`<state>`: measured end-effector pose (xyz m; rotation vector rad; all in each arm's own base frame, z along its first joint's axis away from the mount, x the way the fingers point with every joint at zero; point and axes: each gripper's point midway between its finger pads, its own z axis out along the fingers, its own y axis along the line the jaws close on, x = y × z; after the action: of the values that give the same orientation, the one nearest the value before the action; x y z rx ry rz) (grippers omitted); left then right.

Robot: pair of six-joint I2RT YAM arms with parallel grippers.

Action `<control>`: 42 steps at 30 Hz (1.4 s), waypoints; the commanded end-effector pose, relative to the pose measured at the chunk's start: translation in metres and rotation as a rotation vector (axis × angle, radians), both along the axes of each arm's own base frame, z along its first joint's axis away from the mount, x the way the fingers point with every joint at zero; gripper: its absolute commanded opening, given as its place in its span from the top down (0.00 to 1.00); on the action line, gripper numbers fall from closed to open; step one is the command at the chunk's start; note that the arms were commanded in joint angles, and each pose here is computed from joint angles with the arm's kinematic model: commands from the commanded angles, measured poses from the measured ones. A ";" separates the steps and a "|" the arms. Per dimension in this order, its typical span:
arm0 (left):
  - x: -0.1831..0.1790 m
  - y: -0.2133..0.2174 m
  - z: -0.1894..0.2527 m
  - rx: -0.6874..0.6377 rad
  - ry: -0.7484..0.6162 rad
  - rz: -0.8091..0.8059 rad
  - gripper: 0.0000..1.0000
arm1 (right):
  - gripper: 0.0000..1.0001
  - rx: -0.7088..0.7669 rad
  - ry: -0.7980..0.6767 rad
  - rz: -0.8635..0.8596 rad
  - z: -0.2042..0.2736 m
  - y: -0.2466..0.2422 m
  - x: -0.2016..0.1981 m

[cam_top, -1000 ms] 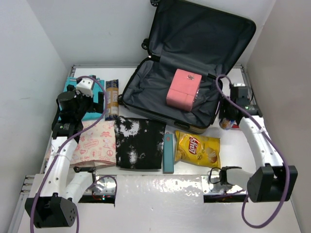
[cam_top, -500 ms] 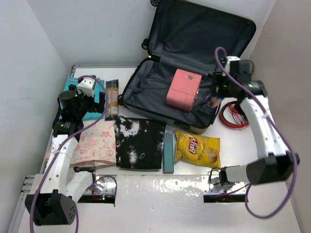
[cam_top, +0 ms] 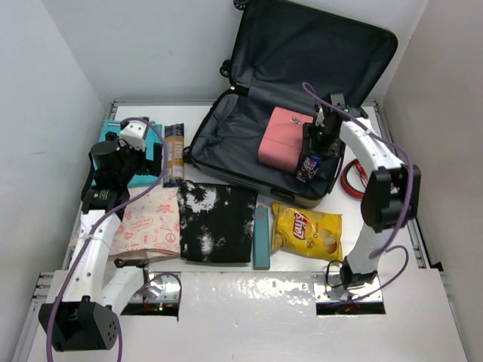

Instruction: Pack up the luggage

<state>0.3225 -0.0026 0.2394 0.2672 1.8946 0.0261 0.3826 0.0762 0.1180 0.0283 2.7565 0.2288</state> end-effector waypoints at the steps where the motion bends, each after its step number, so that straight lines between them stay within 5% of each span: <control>1: 0.004 0.000 0.029 0.008 -0.083 0.001 0.00 | 1.00 0.054 -0.099 -0.056 0.019 -0.001 0.041; 4: 0.003 0.002 0.030 0.020 -0.084 0.010 0.00 | 0.93 0.035 -0.133 -0.141 0.021 -0.025 0.060; 12: 0.003 0.002 0.028 0.013 -0.082 0.011 0.00 | 0.25 0.052 -0.170 -0.088 0.005 -0.025 0.097; 18: 0.003 0.002 0.027 0.020 -0.078 0.012 0.00 | 0.11 -0.016 -0.261 -0.146 0.028 -0.047 0.118; 24: 0.001 0.002 0.025 0.013 -0.073 0.015 0.00 | 0.13 -0.120 -0.336 -0.245 0.083 -0.077 0.109; 27: -0.001 0.003 0.024 0.015 -0.072 0.023 0.00 | 0.36 -0.183 -0.312 -0.324 0.081 -0.104 0.076; 29: -0.003 0.004 0.020 0.018 -0.066 0.026 0.00 | 0.66 -0.183 -0.360 -0.421 0.098 -0.132 0.050; 31: -0.004 0.005 0.019 0.016 -0.067 0.033 0.00 | 0.79 -0.199 -0.311 -0.483 0.076 -0.148 0.016; 36: -0.005 0.002 0.010 -0.001 -0.054 0.024 0.00 | 0.52 -0.247 -0.113 -0.441 -0.009 -0.169 -0.044; 38: -0.004 0.001 0.007 -0.004 -0.051 0.021 0.00 | 0.50 -0.254 -0.058 -0.345 -0.030 -0.165 -0.053; 42: -0.003 0.002 0.007 0.002 -0.051 0.022 0.00 | 0.37 -0.280 -0.135 -0.194 -0.053 -0.163 -0.054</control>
<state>0.3158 0.0019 0.2333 0.2446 1.9010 0.0509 0.3070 -0.0871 0.0573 0.4377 2.7103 -0.2128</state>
